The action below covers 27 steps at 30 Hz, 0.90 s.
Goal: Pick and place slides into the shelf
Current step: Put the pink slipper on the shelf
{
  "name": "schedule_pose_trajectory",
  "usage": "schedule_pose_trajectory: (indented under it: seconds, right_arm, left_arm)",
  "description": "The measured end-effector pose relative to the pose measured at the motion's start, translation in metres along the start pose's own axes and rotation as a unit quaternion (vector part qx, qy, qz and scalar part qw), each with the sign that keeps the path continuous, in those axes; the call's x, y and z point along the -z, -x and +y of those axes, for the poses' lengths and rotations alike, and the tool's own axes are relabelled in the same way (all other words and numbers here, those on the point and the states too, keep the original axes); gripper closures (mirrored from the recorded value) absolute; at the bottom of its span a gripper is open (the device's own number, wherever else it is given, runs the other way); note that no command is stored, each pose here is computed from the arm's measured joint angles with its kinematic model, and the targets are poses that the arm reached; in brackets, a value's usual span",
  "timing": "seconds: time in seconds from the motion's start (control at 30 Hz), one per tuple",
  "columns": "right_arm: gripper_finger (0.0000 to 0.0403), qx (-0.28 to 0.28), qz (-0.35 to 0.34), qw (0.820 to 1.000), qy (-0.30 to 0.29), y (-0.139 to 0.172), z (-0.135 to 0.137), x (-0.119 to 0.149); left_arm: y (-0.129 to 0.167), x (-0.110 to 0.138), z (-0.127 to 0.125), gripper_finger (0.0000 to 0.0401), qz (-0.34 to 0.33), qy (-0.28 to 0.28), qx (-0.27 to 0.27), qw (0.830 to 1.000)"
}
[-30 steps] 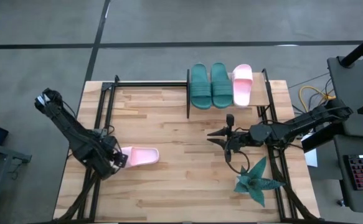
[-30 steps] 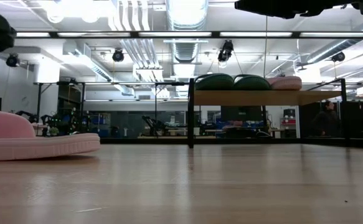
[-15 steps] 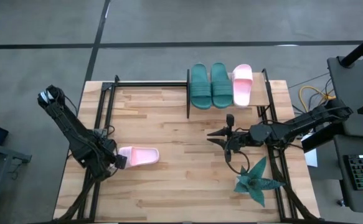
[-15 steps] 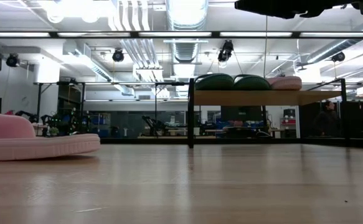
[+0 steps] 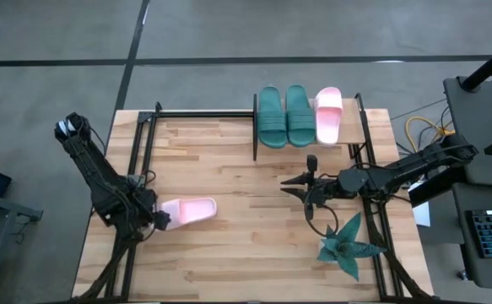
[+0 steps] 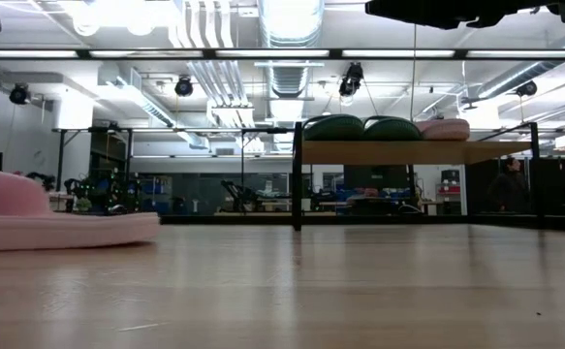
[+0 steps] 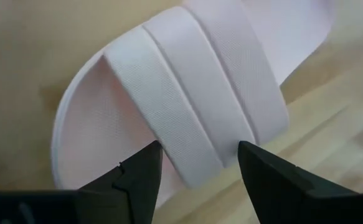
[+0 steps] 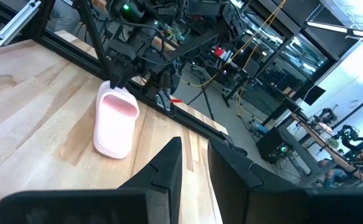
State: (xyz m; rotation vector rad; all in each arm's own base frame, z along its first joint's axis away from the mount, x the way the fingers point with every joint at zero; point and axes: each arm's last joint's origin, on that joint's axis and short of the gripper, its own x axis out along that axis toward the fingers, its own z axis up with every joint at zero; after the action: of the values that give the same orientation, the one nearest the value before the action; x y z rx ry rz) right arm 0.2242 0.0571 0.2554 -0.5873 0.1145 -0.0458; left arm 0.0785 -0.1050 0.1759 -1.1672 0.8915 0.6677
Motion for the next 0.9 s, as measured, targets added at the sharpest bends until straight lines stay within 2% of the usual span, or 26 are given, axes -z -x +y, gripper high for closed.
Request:
schedule_pose_trajectory:
  seconds: [0.1, 0.4, 0.57, 0.7, 0.9]
  right_arm:
    - [0.0335, 0.000, 0.000, 1.000, 0.000, 0.000, 0.000, 0.000]
    - [0.0335, 0.000, 0.000, 1.000, 0.000, 0.000, 0.000, 0.000]
    - [0.0335, 0.000, 0.000, 1.000, 0.000, 0.000, 0.000, 0.000]
    - [0.0335, 0.000, 0.000, 1.000, 0.000, 0.000, 0.000, 0.000]
    - [0.0335, 0.004, -0.006, 1.000, 0.009, 0.000, -0.001, -0.001]
  left_arm:
    - [-0.002, -0.001, 0.001, 0.0205, -0.020, 0.003, 0.026, 0.999]
    - [-0.025, -0.001, 0.014, 0.0205, -0.042, 0.011, 0.064, 0.997]
    - [-0.027, -0.002, 0.015, 0.0210, -0.055, 0.000, 0.078, 0.995]
    - [-0.026, -0.003, 0.014, 0.0250, -0.065, -0.030, 0.087, 0.994]
    - [-0.026, -0.004, 0.014, 0.0363, -0.079, -0.060, 0.091, 0.991]
